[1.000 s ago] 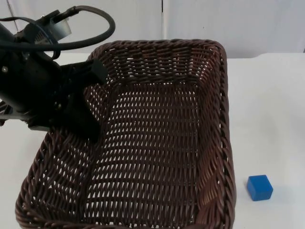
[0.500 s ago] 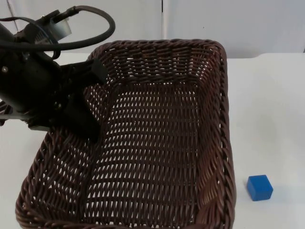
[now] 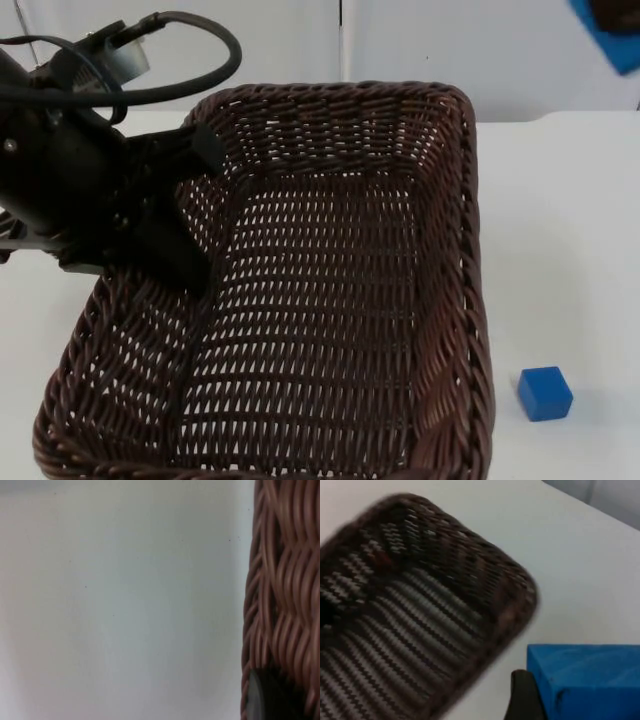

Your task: Pick up the basket with the left hand and place the largest block into the basket with the right hand.

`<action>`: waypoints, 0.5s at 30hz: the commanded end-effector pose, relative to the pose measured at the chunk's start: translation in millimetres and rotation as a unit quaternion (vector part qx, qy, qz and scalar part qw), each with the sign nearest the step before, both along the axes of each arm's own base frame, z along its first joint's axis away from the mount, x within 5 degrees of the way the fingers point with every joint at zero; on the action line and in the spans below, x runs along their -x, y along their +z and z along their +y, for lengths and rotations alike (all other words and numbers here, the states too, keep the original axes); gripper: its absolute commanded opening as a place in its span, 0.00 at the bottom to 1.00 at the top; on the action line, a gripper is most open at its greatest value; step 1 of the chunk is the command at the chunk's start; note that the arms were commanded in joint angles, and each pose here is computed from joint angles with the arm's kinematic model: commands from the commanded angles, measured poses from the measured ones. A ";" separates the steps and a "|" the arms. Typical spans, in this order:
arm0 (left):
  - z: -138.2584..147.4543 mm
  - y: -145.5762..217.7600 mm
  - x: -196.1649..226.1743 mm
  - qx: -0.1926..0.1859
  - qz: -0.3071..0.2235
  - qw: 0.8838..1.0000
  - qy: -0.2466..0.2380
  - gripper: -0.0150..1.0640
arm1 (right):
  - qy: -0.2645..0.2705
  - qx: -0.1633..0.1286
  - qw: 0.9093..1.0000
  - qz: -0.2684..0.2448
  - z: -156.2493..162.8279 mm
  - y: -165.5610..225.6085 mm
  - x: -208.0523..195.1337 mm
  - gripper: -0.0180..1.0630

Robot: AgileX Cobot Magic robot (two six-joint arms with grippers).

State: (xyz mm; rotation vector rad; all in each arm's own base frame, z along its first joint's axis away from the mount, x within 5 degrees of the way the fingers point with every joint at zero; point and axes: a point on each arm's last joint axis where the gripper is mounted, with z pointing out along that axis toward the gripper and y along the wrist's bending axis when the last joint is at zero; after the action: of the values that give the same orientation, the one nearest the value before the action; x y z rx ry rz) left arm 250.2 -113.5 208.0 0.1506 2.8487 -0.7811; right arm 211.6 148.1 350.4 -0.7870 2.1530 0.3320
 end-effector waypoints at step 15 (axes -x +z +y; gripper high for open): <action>-1.2 2.8 0.8 0.008 -0.002 1.000 0.008 0.01 | 0.107 0.010 0.994 0.018 87.1 9.4 -11.3 0.02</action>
State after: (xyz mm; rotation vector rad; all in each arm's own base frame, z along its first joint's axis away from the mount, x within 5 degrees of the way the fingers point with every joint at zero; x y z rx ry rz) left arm 250.2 -113.4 207.9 0.1541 2.8494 -0.7773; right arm 220.2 227.1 359.9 -1.0153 2.1239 0.4345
